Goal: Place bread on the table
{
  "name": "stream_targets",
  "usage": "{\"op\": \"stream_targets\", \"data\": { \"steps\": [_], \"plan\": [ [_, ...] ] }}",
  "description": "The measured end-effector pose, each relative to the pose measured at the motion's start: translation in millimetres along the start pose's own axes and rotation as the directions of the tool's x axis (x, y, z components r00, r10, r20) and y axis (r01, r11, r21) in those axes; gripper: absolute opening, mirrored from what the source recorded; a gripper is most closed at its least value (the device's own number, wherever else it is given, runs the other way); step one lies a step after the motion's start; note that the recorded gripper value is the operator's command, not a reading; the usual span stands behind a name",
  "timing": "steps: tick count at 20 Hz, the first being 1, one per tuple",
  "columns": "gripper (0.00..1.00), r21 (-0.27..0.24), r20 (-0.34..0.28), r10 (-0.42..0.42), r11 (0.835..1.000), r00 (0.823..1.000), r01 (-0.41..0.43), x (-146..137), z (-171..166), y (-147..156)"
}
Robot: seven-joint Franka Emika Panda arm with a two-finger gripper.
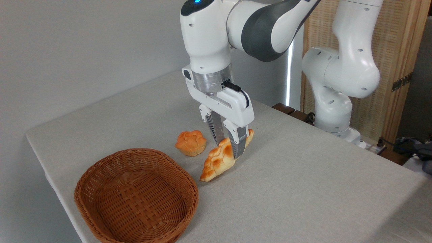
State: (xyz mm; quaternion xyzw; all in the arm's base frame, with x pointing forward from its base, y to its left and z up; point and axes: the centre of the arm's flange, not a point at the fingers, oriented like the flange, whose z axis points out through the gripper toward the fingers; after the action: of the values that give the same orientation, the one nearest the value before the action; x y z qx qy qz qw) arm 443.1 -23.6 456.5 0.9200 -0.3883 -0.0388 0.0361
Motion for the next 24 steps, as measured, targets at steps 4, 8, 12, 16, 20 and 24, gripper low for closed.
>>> {"op": "stream_targets", "data": {
  "steps": [4,8,12,16,20,24],
  "plan": [
    [1.0,-0.002,0.003,0.0,1.0,1.0,0.0,0.4,1.5,-0.4],
    [1.0,-0.002,0.003,0.0,1.0,1.0,0.0,0.4,1.4,-0.4],
    [1.0,-0.002,0.003,0.0,1.0,1.0,0.0,0.5,1.3,-0.4],
    [1.0,0.012,-0.012,0.002,1.0,1.0,-0.002,3.7,-7.4,-1.9],
    [1.0,0.069,-0.067,-0.039,0.997,0.997,0.044,29.8,-57.9,-12.1],
    [1.0,0.106,-0.099,-0.057,0.992,0.993,0.067,69.8,-119.6,-21.3]
  ]
}}
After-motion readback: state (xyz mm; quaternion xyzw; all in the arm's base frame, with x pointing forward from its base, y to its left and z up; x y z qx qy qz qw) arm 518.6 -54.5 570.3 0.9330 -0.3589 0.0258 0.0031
